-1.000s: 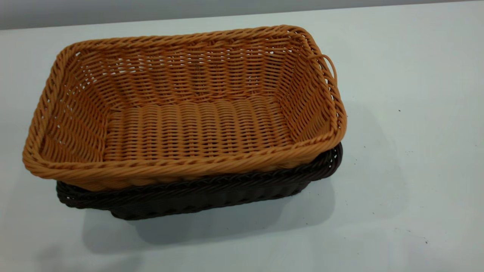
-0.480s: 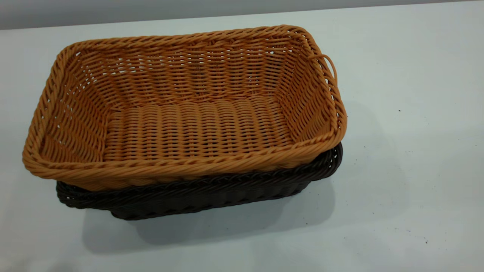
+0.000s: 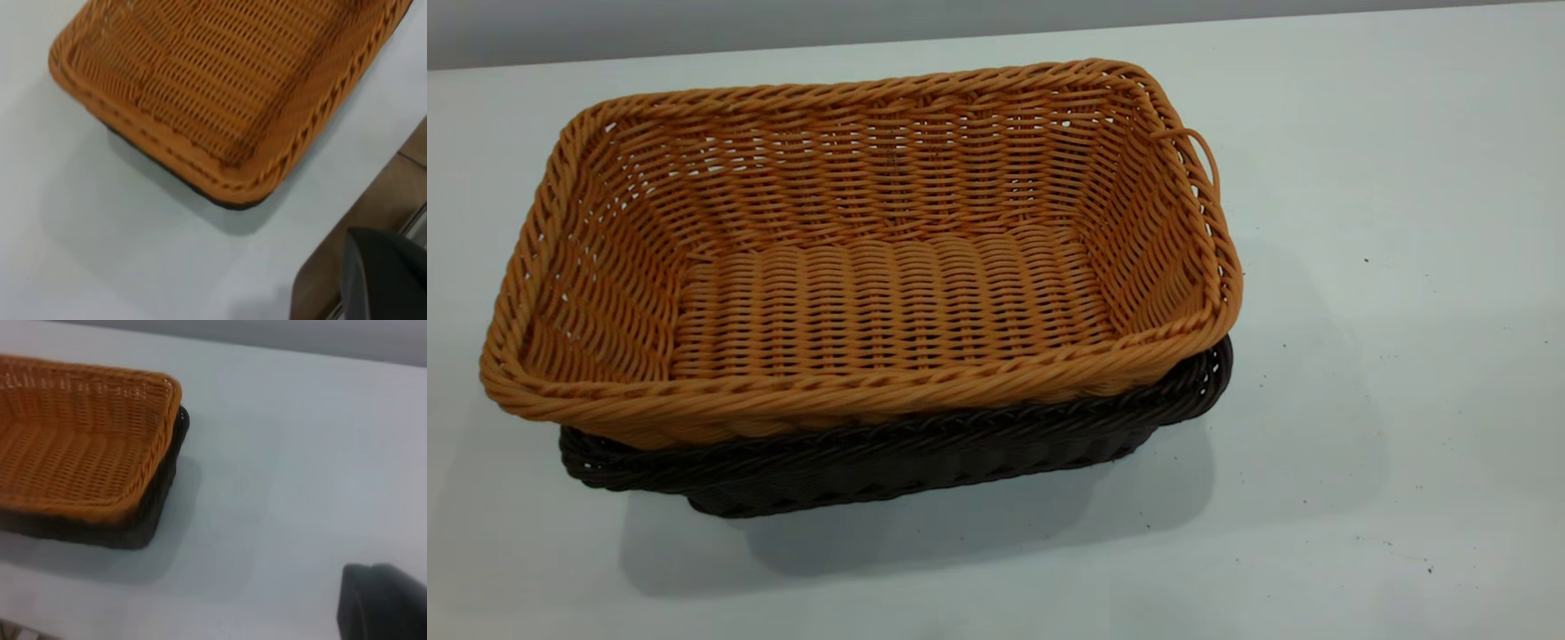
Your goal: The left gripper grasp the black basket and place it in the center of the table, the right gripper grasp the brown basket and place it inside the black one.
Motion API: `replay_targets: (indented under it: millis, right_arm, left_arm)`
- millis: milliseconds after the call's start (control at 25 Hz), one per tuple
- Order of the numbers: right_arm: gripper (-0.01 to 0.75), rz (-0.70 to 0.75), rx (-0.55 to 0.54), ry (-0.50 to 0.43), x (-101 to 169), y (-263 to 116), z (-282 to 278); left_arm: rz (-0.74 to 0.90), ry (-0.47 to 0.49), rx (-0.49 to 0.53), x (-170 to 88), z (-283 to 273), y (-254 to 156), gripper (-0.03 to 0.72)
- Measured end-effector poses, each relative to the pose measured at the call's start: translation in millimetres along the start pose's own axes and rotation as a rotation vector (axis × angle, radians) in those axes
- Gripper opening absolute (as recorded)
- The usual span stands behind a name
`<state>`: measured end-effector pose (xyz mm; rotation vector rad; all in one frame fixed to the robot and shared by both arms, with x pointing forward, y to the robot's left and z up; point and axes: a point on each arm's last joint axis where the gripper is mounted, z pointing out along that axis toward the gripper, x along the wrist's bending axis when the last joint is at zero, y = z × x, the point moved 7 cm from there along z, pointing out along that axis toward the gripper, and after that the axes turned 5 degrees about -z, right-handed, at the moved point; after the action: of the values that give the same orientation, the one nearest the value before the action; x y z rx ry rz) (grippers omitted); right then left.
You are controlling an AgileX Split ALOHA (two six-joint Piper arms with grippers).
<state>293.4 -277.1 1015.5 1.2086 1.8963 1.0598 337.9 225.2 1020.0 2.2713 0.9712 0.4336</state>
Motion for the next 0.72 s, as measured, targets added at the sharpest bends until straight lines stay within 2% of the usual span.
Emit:
replay_targets:
  millis: [320,560,720]
  right_arm:
    - [0.000,0.012,-0.001,0.005,1,0,0]
    - [0.000,0.018,-0.003,0.017,3,1,0]
    - [0.000,0.018,-0.003,0.017,3,1,0]
  left_arm:
    - [-0.117,0.002,-0.047,-9,5,-42,-0.001]
    - [-0.176,0.020,-0.165,-10,-11,-46,-0.001]
    - [-0.211,0.040,-0.162,-8,-11,-56,-0.001]
